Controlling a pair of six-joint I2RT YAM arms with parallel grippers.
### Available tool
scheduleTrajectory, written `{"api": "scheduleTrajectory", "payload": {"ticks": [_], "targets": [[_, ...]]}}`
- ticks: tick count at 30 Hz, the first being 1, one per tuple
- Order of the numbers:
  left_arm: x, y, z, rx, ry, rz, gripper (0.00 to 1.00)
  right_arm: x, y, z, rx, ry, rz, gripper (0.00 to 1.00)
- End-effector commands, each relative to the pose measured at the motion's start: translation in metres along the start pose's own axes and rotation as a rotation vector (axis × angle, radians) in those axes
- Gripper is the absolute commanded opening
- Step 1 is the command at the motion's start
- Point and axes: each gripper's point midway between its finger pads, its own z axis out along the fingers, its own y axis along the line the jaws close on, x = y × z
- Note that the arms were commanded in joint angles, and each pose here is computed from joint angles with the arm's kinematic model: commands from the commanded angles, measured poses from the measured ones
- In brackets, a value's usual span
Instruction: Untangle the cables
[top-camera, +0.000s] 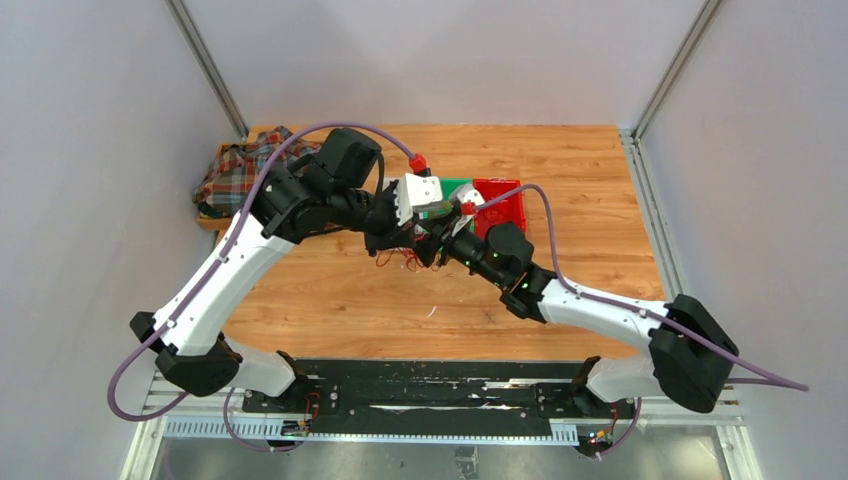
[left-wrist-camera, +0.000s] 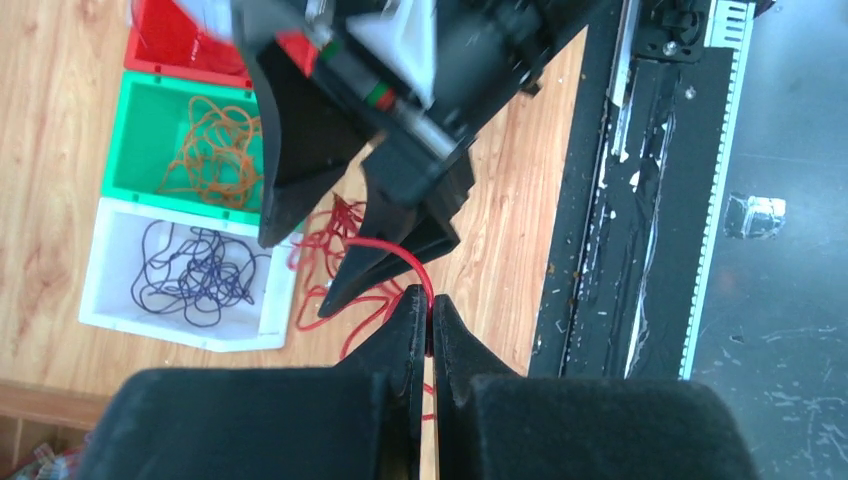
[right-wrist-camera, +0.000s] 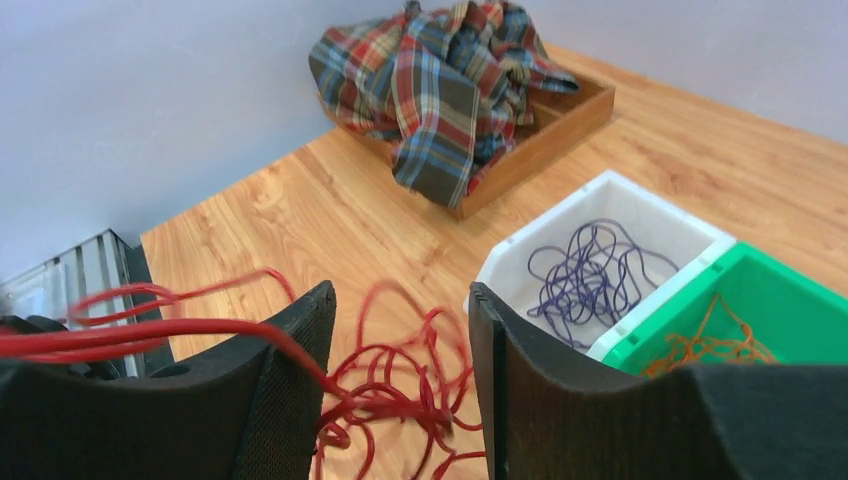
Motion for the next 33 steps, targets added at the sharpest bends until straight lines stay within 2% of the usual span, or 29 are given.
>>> {"api": "scheduleTrajectory", "payload": {"ticks": [1,8,11,19,22,27,33], "targets": [[-0.031,-0.011,-0.024,-0.005,-0.092,0.038,0.0,0.02,-0.006,0.008,0.023,0.021,-0.002,0.51],[-0.084,-0.005,-0.061,-0.105,-0.228,0.064,0.0,0.076,-0.02,0.008,0.074,0.106,0.043,0.5],[-0.097,0.002,-0.084,-0.187,-0.271,0.122,0.0,0.095,-0.021,0.005,0.085,0.124,0.093,0.47],[-0.12,0.035,-0.139,-0.463,-0.301,0.333,0.0,0.139,-0.011,-0.012,0.092,0.19,0.202,0.44],[-0.125,0.038,-0.148,-0.499,-0.311,0.374,0.0,0.153,-0.005,-0.016,0.094,0.222,0.208,0.44],[-0.117,0.035,-0.141,-0.475,-0.292,0.374,0.0,0.136,-0.002,-0.02,0.086,0.182,0.195,0.47],[-0.106,0.031,-0.132,-0.441,-0.267,0.375,0.0,0.062,0.003,-0.022,0.065,0.059,0.079,0.71]]}}
